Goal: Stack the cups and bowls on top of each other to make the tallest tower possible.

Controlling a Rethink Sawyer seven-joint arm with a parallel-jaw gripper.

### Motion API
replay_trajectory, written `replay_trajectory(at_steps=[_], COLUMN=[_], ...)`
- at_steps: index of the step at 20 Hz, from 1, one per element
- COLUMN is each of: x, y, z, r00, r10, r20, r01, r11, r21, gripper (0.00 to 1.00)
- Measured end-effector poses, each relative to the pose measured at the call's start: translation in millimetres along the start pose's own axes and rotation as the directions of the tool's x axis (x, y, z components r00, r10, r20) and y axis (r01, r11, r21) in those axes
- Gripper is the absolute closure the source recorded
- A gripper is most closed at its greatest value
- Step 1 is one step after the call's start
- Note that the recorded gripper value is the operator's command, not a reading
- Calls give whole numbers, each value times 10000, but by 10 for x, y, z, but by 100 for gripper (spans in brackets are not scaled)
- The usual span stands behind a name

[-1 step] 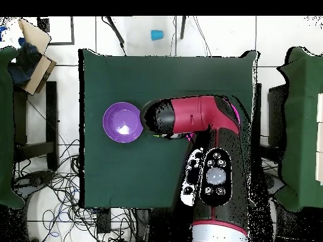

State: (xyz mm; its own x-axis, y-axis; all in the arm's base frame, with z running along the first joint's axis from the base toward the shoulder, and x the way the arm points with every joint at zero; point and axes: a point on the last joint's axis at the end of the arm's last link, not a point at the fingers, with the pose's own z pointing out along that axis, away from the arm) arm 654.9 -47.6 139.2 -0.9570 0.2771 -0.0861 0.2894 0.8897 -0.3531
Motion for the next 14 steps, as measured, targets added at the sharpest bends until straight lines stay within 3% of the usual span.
replay_trajectory(at_steps=[14], x=[16], y=[-13], z=[24], r00=[9999], r10=[-111], r20=[10], r01=[111], r11=[9999], r21=[74], gripper=[100])
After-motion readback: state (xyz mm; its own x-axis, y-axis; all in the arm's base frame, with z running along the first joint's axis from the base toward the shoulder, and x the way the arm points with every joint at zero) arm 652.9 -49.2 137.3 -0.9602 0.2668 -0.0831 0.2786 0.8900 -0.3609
